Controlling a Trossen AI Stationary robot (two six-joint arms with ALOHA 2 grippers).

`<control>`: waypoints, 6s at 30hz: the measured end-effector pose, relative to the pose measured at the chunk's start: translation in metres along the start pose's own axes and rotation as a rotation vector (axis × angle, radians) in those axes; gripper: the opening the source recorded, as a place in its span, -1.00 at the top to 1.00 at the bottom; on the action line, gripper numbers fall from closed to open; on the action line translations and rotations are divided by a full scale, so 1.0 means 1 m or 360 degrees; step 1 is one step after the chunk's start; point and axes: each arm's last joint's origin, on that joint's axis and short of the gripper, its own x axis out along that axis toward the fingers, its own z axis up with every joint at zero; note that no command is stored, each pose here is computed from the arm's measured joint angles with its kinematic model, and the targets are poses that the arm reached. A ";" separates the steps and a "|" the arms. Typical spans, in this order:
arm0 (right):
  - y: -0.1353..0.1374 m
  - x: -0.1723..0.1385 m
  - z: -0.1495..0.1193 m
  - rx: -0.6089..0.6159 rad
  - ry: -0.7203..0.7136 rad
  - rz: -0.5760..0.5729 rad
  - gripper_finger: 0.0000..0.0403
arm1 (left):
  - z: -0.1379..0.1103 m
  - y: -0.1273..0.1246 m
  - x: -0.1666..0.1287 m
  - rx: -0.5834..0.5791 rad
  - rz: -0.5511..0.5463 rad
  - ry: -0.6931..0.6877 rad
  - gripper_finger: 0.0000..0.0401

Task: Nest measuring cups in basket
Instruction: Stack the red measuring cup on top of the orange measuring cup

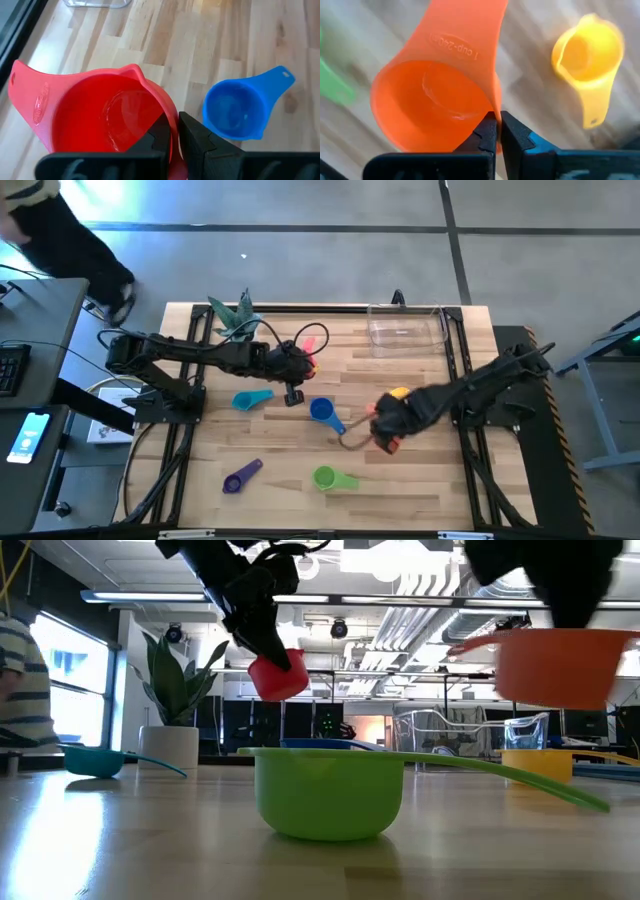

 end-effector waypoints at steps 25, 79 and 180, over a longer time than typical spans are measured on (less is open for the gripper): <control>-0.059 0.032 0.127 0.0401 -0.0077 0.0016 1.00 | -0.007 0.027 0.004 0.0036 0.0029 0.0129 0.92; -0.052 0.088 0.143 0.0234 0.0161 -0.0034 0.81 | -0.007 0.027 0.004 0.0036 0.0029 0.0132 0.92; -0.119 -0.085 0.070 0.0973 -0.0800 0.0168 0.49 | 0.033 -0.065 0.110 0.0641 -0.0353 -0.0416 0.88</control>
